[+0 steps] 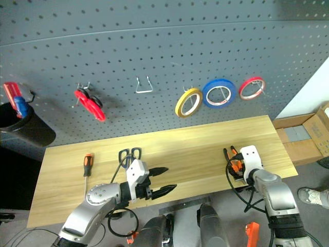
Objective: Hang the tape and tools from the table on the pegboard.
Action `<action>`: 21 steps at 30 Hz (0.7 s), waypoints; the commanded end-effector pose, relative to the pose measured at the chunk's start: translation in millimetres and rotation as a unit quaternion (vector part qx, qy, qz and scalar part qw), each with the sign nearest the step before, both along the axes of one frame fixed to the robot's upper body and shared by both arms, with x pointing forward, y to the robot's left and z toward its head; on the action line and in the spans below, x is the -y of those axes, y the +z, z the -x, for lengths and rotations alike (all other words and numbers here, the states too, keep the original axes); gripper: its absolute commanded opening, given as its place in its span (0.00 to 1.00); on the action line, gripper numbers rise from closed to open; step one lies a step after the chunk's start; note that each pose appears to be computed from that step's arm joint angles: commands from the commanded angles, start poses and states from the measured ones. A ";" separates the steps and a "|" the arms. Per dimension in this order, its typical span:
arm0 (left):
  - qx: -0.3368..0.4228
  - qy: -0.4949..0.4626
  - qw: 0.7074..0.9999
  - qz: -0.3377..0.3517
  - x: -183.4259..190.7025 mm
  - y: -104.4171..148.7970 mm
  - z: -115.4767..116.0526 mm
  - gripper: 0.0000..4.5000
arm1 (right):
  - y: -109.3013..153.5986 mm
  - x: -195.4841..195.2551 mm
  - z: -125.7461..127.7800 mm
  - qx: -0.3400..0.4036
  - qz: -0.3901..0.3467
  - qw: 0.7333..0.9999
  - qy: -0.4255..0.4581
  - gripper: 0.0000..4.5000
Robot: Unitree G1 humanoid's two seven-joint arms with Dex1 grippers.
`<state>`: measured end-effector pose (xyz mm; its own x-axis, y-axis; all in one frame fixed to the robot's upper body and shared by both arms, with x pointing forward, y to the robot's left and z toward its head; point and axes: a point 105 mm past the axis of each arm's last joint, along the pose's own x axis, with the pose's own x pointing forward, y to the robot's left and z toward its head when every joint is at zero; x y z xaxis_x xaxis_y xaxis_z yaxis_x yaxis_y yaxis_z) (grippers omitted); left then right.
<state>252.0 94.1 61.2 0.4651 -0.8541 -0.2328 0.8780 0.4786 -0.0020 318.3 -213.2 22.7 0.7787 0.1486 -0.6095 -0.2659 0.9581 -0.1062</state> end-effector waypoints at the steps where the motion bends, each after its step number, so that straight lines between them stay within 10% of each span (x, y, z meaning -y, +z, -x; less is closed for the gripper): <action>1: 0.017 0.000 1.000 0.005 -0.5 9.5 3.0 0.83 | -2.8 0.1 -1.5 -0.002 0.004 1.000 0.009 0.99; 11: 0.023 0.016 1.000 0.000 -4.5 11.1 1.6 0.83 | -17.4 11.5 -19.5 -0.031 0.012 0.999 -0.028 0.99; 18: 0.023 0.026 0.999 -0.006 -8.5 10.6 0.3 0.83 | -24.3 15.5 -11.3 -0.069 0.023 0.997 -0.028 0.58; 21: 0.024 0.027 0.999 -0.006 -8.4 10.5 -0.6 0.83 | -24.0 21.1 -7.7 -0.082 0.035 0.996 -0.029 0.55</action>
